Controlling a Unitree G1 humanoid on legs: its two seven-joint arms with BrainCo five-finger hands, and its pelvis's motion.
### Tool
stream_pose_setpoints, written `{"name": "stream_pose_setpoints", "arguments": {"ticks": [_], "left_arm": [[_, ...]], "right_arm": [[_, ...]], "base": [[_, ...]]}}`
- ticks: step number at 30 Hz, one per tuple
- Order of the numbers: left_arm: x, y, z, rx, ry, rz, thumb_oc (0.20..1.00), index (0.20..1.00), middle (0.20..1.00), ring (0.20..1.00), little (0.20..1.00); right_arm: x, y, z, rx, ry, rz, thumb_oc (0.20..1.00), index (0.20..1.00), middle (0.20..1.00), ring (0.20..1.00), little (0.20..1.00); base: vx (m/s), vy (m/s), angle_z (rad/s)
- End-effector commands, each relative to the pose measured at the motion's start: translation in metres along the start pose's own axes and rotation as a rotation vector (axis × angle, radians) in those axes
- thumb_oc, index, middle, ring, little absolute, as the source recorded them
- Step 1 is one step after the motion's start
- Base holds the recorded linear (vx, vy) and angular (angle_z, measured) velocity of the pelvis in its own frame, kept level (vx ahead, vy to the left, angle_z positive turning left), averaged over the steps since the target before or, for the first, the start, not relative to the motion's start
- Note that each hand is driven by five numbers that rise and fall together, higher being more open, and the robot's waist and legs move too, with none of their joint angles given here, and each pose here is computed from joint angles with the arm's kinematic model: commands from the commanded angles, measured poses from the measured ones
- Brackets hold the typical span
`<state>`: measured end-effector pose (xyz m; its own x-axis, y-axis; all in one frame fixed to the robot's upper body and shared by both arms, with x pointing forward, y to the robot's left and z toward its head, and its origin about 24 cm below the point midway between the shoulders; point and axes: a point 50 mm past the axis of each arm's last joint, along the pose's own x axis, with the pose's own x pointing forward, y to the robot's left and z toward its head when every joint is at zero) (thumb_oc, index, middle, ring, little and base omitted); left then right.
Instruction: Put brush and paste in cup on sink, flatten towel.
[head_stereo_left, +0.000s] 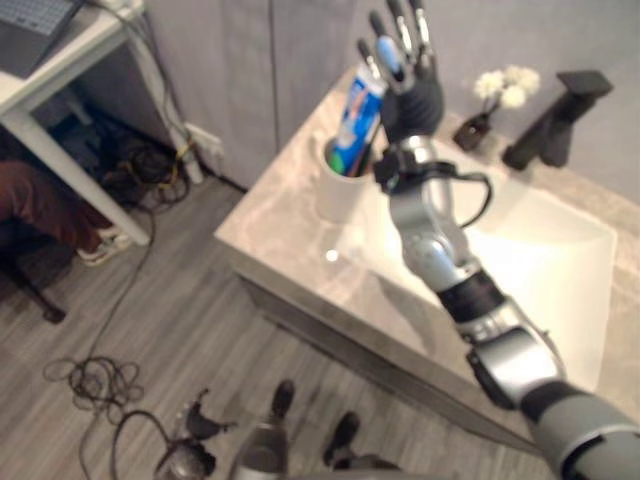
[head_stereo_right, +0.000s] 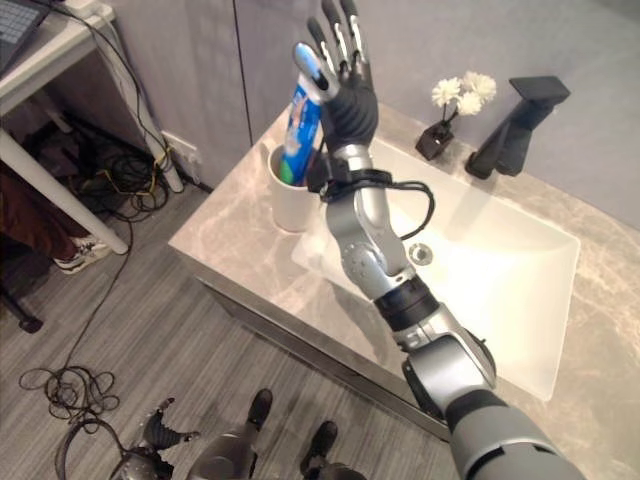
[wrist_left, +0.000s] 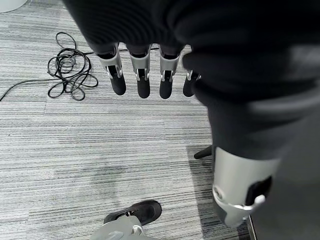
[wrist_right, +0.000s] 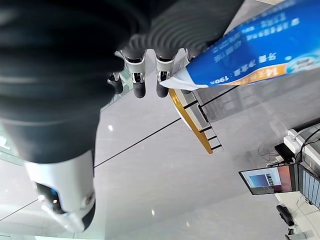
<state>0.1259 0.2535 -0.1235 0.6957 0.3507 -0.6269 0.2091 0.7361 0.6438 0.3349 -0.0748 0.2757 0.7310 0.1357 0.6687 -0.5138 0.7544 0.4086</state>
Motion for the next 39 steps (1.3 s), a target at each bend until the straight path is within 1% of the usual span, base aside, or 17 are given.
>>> {"name": "stream_pose_setpoints", "arguments": {"ticks": [1,8,15,16,18,24,26,27,29,31,33,34,35,36,37,38,39], "left_arm": [[0.003,0.011,-0.012,0.067,0.034,0.021,1.0,1.0,1.0,1.0,1.0],[0.004,0.007,-0.011,0.073,0.048,0.007,1.0,1.0,1.0,1.0,1.0],[0.004,0.0,-0.013,0.075,0.072,-0.015,1.0,1.0,1.0,1.0,1.0],[0.004,-0.005,-0.012,0.069,0.082,-0.03,1.0,1.0,1.0,1.0,1.0],[0.004,-0.007,-0.011,0.068,0.079,-0.04,1.0,1.0,1.0,1.0,1.0],[0.001,-0.019,-0.008,0.037,0.072,-0.089,1.0,1.0,1.0,1.0,1.0],[-0.001,-0.023,-0.009,0.028,0.076,-0.102,1.0,1.0,1.0,1.0,1.0],[-0.002,-0.026,-0.008,0.027,0.071,-0.113,1.0,1.0,1.0,1.0,1.0],[-0.002,-0.026,-0.007,0.02,0.067,-0.114,1.0,1.0,1.0,1.0,1.0],[-0.002,-0.028,-0.004,0.009,0.056,-0.117,1.0,1.0,1.0,1.0,1.0],[-0.001,-0.026,0.001,-0.006,0.032,-0.114,1.0,1.0,1.0,1.0,1.0],[0.0,-0.023,0.004,-0.011,0.009,-0.113,1.0,1.0,1.0,1.0,1.0],[0.001,-0.019,0.005,-0.017,-0.006,-0.101,1.0,1.0,1.0,1.0,1.0],[0.001,-0.019,0.005,-0.016,-0.006,-0.101,1.0,1.0,1.0,1.0,1.0],[0.001,-0.019,0.006,-0.023,-0.008,-0.1,1.0,1.0,1.0,1.0,1.0],[0.001,-0.02,0.007,-0.019,-0.016,-0.107,1.0,1.0,1.0,1.0,1.0],[0.002,-0.018,0.01,-0.008,-0.033,-0.109,1.0,1.0,1.0,1.0,1.0]], "right_arm": [[0.013,0.027,0.021,-0.01,-0.112,0.112,1.0,1.0,1.0,1.0,1.0],[0.016,0.031,0.03,-0.013,-0.167,0.106,1.0,1.0,1.0,1.0,1.0],[0.015,0.026,0.042,-0.046,-0.227,0.087,1.0,1.0,1.0,1.0,1.0],[0.011,0.021,0.059,-0.079,-0.297,0.084,1.0,1.0,1.0,1.0,1.0],[0.009,0.018,0.065,-0.095,-0.32,0.08,1.0,1.0,1.0,1.0,1.0],[-0.004,-0.005,0.111,-0.224,-0.5,0.024,1.0,1.0,1.0,1.0,1.0],[-0.012,-0.016,0.126,-0.259,-0.565,-0.025,1.0,1.0,1.0,1.0,1.0],[-0.021,-0.029,0.143,-0.32,-0.626,-0.084,1.0,1.0,1.0,1.0,1.0],[-0.026,-0.036,0.15,-0.351,-0.651,-0.121,1.0,1.0,1.0,1.0,1.0],[-0.04,-0.052,0.163,-0.452,-0.685,-0.2,1.0,1.0,1.0,1.0,1.0],[-0.057,-0.071,0.172,-0.59,-0.685,-0.28,1.0,1.0,1.0,1.0,1.0],[-0.074,-0.085,0.182,-0.771,-0.662,-0.335,1.0,1.0,1.0,1.0,1.0],[-0.094,-0.102,0.186,-0.855,-0.634,-0.428,1.0,1.0,1.0,1.0,1.0],[-0.094,-0.102,0.186,-0.855,-0.633,-0.429,1.0,1.0,1.0,1.0,1.0],[-0.116,-0.119,0.185,-0.888,-0.612,-0.537,1.0,1.0,1.0,1.0,1.0],[-0.136,-0.133,0.186,-0.964,-0.579,-0.633,1.0,1.0,1.0,1.0,1.0],[-0.164,-0.155,0.189,-1.121,-0.517,-0.795,1.0,1.0,1.0,1.0,1.0]], "base": [[-0.05,-0.009,-0.07],[-0.05,-0.005,-0.11],[-0.06,0.002,-0.2],[-0.06,0.004,-0.15],[-0.05,0.007,-0.16],[-0.06,0.018,-0.31],[-0.02,0.027,-0.63],[-0.01,0.023,-0.5],[0.0,0.021,-0.49],[0.0,0.018,-0.51],[0.01,0.014,-0.32],[0.01,0.019,-0.26],[0.01,0.02,-0.22],[0.01,0.013,-0.13],[0.01,0.008,-0.16],[0.02,0.0,-0.25],[0.05,-0.017,-0.28]]}}
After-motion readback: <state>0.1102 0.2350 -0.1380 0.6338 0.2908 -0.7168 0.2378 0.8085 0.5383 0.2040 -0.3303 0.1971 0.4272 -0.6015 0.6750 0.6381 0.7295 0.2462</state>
